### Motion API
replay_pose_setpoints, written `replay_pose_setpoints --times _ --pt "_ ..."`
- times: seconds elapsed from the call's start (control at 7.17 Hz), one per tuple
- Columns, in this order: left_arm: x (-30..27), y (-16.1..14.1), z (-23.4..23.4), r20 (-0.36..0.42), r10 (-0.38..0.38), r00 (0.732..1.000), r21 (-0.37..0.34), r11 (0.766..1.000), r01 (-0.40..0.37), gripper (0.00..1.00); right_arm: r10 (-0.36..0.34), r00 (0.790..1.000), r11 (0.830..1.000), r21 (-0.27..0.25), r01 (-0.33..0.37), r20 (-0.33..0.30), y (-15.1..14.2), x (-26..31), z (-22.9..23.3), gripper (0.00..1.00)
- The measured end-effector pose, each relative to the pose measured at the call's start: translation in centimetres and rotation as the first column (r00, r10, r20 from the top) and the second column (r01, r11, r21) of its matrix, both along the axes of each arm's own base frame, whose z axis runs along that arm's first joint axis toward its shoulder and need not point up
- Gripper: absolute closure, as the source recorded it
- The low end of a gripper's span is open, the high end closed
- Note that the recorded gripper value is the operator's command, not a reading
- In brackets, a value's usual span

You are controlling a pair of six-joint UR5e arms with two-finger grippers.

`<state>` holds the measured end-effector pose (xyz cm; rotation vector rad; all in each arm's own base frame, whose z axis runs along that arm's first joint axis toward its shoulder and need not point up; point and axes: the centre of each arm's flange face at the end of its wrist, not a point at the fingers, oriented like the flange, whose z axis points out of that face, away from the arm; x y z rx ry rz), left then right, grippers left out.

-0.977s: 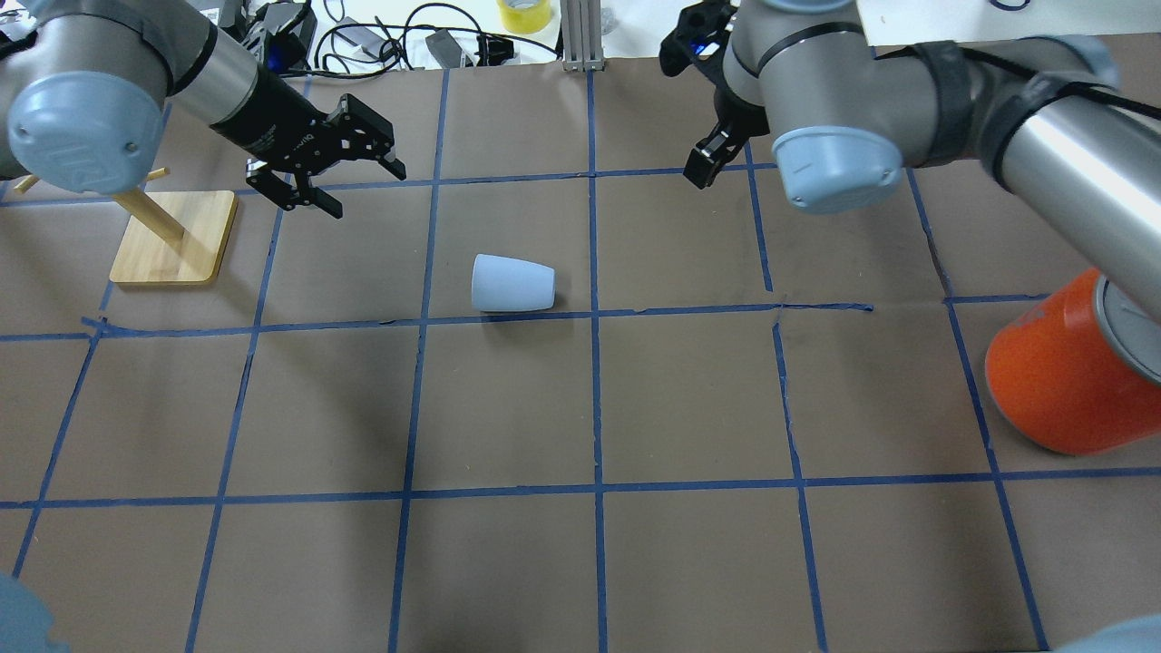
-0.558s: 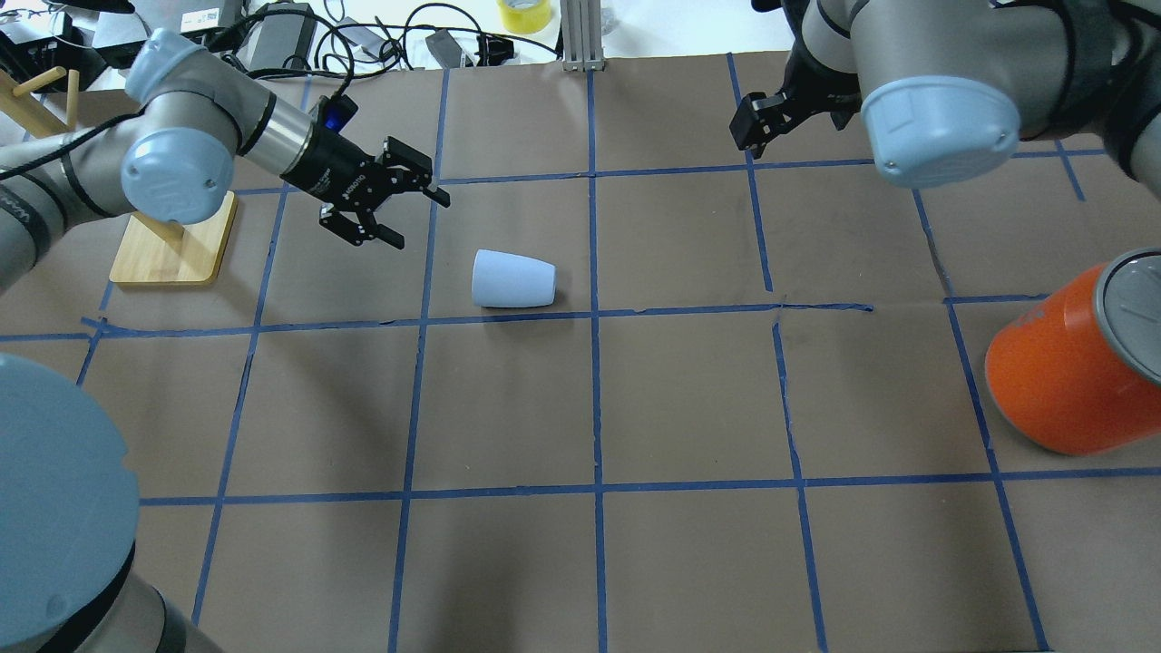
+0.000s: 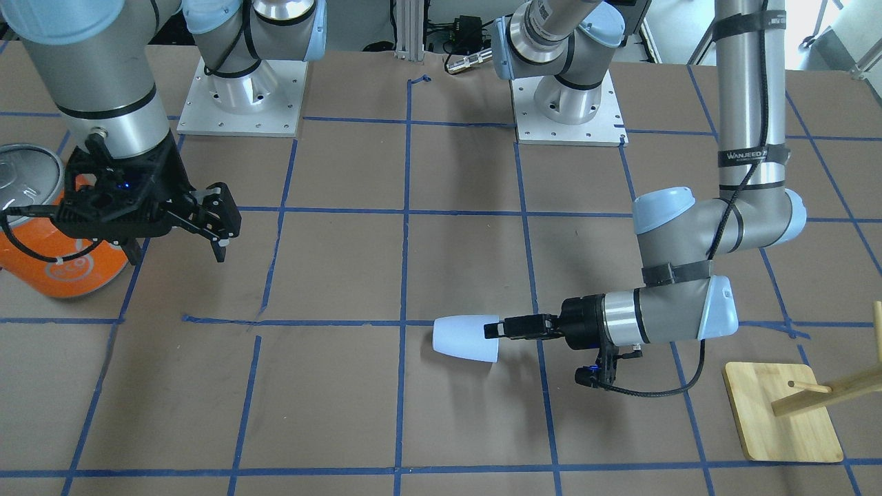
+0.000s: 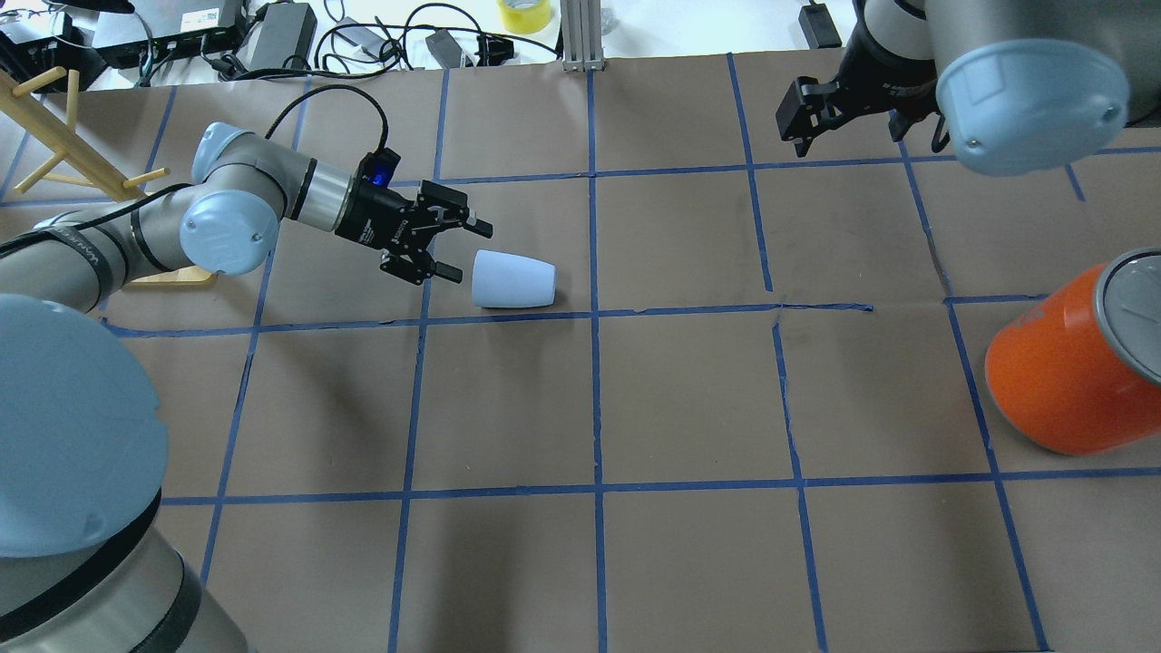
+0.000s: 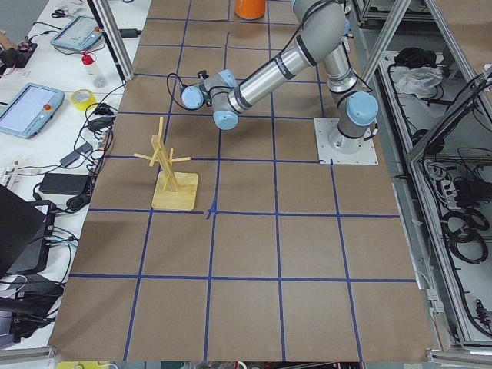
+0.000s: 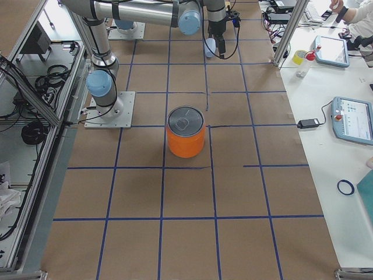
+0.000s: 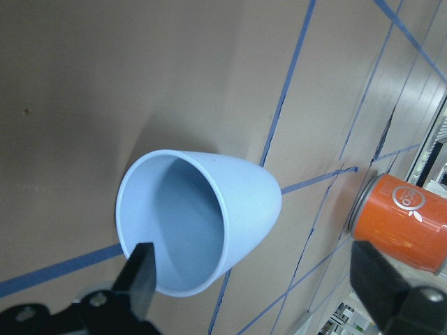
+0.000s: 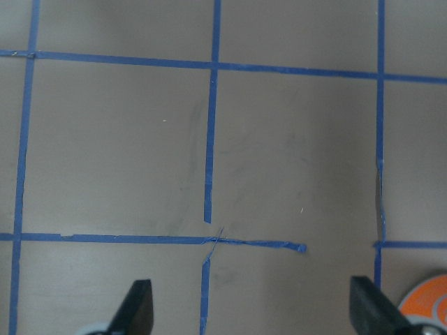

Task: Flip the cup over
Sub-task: 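Grasp the lying white cup with the left gripper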

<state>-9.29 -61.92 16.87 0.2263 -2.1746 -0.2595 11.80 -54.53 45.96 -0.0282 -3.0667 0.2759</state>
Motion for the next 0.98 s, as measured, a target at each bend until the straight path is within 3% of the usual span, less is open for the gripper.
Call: replay_pose_setpoints --times 0.14,0.28,0.42,0.56,0.98 --pt "-0.4 0.0 -0.9 -0.009 -0.014 1.000 -0.007 1.000 0.014 0.71 -0.085 0.996 0.996 0.020 0.085 0.016 0.5 -0.4 0.2 0.00" --pt "-1.1 0.0 -1.3 -0.021 -0.024 0.999 -0.016 1.000 0.024 0.93 -0.124 0.992 0.992 0.026 0.123 0.022 0.8 -0.6 0.4 0.00" --pt "-2.0 -0.1 -1.4 -0.050 -0.022 0.999 -0.021 1.000 0.021 1.00 -0.141 0.990 0.990 0.026 0.140 0.025 1.0 -0.6 0.5 0.00" --pt "-2.6 -0.2 -1.2 -0.078 -0.008 0.997 -0.016 1.000 0.007 1.00 -0.148 0.989 0.989 0.031 0.147 0.025 1.1 -0.7 0.4 0.00" --pt "-2.7 -2.0 3.1 -0.054 0.142 0.988 0.115 0.984 -0.136 1.00 -0.148 0.989 0.988 0.046 0.147 0.020 1.3 -0.6 -0.2 0.00"
